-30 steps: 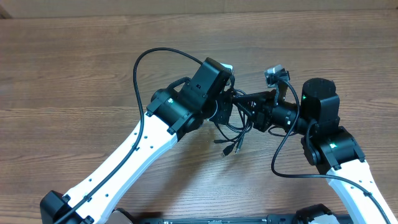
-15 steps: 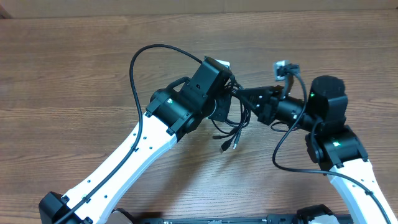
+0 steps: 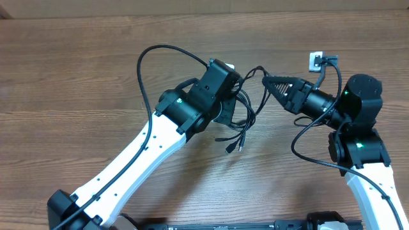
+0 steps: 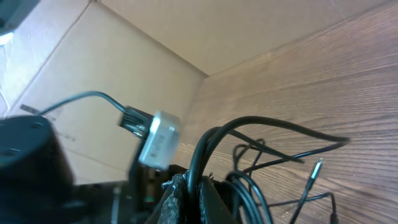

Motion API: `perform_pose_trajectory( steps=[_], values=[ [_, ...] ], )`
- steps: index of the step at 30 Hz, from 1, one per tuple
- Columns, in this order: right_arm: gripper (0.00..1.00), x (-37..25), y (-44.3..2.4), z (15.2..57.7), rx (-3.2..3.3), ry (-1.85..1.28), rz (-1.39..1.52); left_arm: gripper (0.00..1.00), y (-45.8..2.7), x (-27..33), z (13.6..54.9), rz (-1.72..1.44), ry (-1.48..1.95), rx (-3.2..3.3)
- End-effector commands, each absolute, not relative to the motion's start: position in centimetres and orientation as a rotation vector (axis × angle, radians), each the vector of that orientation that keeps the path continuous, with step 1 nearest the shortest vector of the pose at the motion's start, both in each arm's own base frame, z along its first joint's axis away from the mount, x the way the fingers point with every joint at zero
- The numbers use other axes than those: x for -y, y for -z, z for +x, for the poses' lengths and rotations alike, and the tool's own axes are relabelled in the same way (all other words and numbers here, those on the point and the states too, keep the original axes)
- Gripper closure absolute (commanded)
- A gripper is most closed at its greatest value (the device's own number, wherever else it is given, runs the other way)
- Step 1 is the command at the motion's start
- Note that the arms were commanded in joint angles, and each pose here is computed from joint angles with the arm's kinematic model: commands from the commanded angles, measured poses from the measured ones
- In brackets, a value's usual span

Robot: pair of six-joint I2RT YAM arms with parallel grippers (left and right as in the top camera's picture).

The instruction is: Untangle cables

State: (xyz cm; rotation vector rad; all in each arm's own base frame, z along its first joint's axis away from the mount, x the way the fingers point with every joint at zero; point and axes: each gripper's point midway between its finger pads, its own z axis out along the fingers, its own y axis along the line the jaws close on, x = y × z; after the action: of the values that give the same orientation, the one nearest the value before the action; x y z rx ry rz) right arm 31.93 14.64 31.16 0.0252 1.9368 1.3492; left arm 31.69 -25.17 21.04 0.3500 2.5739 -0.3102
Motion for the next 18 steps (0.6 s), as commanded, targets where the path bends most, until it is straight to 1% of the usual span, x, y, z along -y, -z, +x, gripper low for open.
perform_pose_trajectory(
  steps=[1,6,12,18],
  values=[
    [0.95,-13.7,-32.6,31.8,-1.900,-1.358,0.043,0.96,-19.2,24.9,32.1,0.364,0.241,-2.615],
    [0.95,-11.6,-32.6,32.6,-1.890,-1.347,0.147,0.96,-18.1,24.8,32.3,0.366,0.212,-2.639],
    [0.95,-8.5,-32.5,33.6,-1.857,-1.245,0.183,0.96,-18.0,24.7,32.1,0.374,0.205,-2.647],
    [0.95,-4.4,-32.4,34.4,-1.821,-1.163,0.294,0.96,-17.9,24.3,32.1,0.367,0.192,-2.661]
  ],
)
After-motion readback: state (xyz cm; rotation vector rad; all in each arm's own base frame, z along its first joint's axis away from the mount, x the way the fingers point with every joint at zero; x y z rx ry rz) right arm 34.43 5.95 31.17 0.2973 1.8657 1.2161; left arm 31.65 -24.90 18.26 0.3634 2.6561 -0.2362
